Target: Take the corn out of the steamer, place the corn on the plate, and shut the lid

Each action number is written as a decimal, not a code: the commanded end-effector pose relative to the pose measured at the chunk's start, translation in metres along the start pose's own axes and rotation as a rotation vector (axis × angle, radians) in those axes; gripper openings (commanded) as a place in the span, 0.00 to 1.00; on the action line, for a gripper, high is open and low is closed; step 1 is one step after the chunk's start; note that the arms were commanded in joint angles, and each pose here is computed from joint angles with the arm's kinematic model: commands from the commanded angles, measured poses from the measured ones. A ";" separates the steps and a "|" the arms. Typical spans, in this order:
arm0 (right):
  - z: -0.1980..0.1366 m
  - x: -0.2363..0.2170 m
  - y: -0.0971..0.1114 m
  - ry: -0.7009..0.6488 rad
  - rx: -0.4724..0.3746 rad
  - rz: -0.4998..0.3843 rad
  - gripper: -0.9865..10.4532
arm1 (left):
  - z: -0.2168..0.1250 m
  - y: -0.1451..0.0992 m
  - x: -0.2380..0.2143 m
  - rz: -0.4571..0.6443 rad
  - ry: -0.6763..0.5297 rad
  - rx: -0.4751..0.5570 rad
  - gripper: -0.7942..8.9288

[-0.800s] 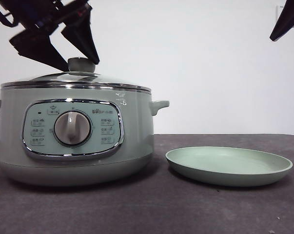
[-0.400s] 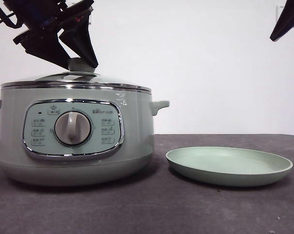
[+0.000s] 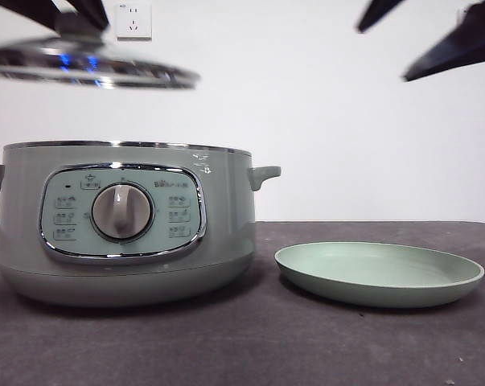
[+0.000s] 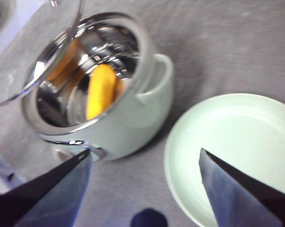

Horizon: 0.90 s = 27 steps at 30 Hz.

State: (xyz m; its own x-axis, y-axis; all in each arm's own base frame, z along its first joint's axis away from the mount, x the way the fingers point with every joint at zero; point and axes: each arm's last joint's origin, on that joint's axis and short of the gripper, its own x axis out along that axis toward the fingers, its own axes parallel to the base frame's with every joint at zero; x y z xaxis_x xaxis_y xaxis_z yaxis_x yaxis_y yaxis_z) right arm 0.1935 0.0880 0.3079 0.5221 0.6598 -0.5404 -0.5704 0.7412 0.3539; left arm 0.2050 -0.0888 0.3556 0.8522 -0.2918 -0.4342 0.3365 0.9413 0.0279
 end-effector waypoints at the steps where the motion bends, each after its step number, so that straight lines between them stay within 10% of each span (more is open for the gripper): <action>1: 0.013 0.022 0.010 0.051 -0.014 0.047 0.42 | 0.007 0.003 -0.028 0.042 -0.101 -0.002 0.07; 12: 0.073 0.121 0.070 0.216 -0.230 0.090 0.42 | -0.007 0.018 -0.104 0.338 -0.170 -0.030 0.07; 27: 0.078 0.242 0.099 0.442 -0.390 -0.011 0.42 | -0.023 0.021 -0.131 0.361 -0.145 -0.029 0.07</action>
State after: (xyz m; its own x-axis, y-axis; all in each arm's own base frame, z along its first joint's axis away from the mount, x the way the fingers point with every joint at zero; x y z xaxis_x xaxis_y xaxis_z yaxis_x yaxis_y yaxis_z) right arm 0.3124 0.3272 0.2775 0.2666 0.4862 -0.8322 -0.7913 0.6033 0.0990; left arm 0.0931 -0.0281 0.3869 0.9478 0.0407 -0.3162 0.0046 0.9899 0.1414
